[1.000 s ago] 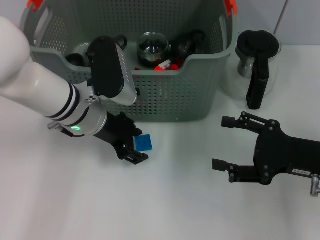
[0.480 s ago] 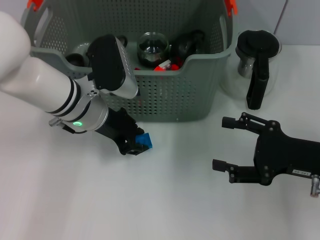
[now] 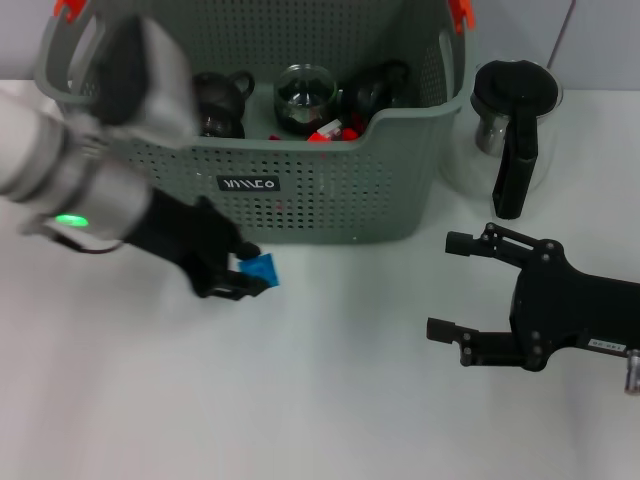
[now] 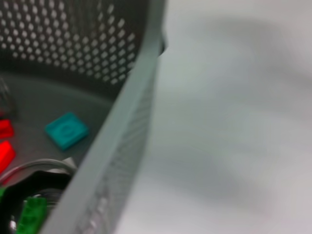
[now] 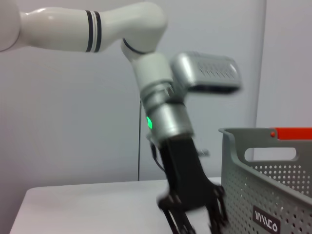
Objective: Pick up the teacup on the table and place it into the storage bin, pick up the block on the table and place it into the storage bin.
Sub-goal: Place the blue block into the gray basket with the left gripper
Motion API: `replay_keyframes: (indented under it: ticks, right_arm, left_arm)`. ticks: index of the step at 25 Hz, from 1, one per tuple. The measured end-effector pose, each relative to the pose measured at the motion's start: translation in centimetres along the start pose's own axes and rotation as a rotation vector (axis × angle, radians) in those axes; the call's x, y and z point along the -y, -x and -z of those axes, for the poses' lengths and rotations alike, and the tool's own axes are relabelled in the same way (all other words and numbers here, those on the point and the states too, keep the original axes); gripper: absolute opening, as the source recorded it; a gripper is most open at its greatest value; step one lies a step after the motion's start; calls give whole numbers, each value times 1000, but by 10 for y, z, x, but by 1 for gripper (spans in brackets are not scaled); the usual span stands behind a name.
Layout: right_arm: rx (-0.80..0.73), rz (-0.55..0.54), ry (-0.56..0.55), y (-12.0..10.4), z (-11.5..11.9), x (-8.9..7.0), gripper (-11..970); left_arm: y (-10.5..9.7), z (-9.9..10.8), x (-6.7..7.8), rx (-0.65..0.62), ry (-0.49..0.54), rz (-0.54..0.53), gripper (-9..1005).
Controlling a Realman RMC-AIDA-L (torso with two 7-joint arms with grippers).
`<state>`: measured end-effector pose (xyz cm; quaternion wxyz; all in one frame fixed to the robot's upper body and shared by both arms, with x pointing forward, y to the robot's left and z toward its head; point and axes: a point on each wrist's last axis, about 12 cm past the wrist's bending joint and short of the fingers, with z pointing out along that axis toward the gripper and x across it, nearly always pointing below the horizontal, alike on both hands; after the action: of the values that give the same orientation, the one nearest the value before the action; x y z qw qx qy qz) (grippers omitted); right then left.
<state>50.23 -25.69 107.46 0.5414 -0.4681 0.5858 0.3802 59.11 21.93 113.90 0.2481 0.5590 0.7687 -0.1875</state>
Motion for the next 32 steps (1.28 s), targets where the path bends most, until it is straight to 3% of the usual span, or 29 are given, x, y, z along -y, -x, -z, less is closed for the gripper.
replay_keyframes:
  ticks: [4,8,11,14,17,19,23,32]
  right_arm:
    - [5,4,4,2,-1,1,945]
    - [8,7,6,3,-2,2,945]
    - [10,8,7,3,-2,2,945]
    - [13,9,9,4,-2,2,945]
    - [17,11,12,4,-4,2,945]
    - [17,12,16,5,-6,2,945]
    - [18,15,21,6,-8,3,945]
    - [23,15,25,6,-8,2,945]
  left_arm:
    - [-17,59,3,108,-108,47,395]
    - [-21,101,-2,284,-111,65,395]
    - [-9,122,-9,419,-61,52,395]
    - [18,128,-23,466,8,46,396]
    - [46,113,-40,430,90,60,396]
    - [62,92,-53,363,168,101,396]
    - [78,52,-74,252,350,241,395]
    - [83,3,-72,120,452,264,424]
